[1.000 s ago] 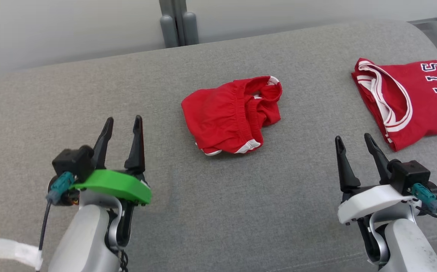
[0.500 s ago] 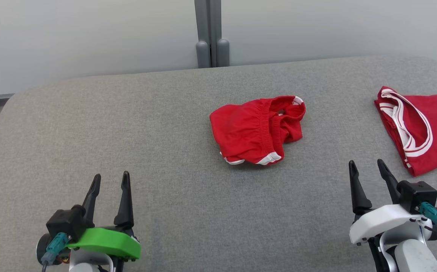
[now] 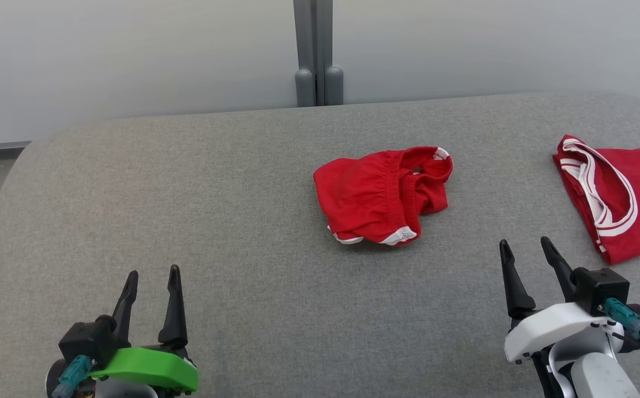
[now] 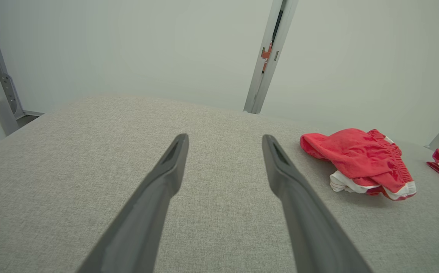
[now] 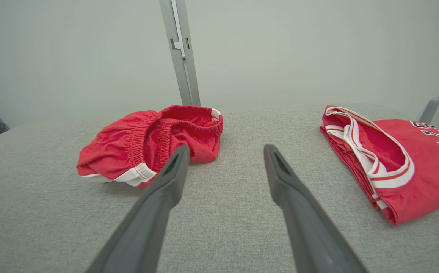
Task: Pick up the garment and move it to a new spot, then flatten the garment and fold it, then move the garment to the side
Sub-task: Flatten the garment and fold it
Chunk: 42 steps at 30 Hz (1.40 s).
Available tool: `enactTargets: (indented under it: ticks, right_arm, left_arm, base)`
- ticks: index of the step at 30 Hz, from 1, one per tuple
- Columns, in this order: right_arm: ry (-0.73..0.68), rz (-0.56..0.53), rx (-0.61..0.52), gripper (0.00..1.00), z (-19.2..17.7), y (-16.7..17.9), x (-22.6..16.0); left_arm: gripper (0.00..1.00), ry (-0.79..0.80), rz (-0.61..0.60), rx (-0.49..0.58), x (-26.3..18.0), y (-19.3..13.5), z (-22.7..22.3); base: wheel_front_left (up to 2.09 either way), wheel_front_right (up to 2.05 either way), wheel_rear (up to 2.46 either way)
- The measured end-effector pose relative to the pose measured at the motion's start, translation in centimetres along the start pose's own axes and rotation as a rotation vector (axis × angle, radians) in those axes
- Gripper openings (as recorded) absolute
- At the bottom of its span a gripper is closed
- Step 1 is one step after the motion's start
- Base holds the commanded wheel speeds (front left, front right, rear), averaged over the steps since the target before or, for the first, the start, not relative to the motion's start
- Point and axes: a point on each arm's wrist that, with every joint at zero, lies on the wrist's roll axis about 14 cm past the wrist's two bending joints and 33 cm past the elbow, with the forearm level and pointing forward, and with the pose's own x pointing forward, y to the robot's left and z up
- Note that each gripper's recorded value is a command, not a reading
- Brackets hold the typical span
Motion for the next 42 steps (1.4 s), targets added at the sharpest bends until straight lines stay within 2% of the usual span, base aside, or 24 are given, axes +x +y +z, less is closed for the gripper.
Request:
enactTargets:
  ticks: [8,16,31,37,42]
  right_arm:
    - [0.005,0.011,0.003,1.0,-0.2,0.2,0.5]
    - [0.007,0.014,0.005,1.0,-0.3,0.2,1.0]
    - [0.008,-0.04,0.024,1.0,-0.6,-1.5,1.2]
    - [-0.003,-0.103,0.032,1.0,-0.5,-3.4,0.5]
    - [0.004,-0.178,0.034,1.0,-1.0,-5.6,-0.8]
  left_arm:
    - [1.0,0.018,-0.009,0.007,0.1,-0.1,-0.6]
    - [1.0,0.042,-0.072,0.006,1.0,-2.1,-1.4]
    - [1.0,0.145,-0.561,0.046,6.6,-16.4,-2.7]
    - [1.0,0.228,-0.669,0.061,7.5,-20.2,-5.4]
    - [1.0,0.365,-0.684,0.097,8.3,-21.1,-9.2]
  base:
    - [0.0,0.0,0.0]
    - [0.0,0.0,0.0]
    - [0.0,0.0,0.0]
    - [0.0,0.0,0.0]
    - [0.0,0.0,0.0]
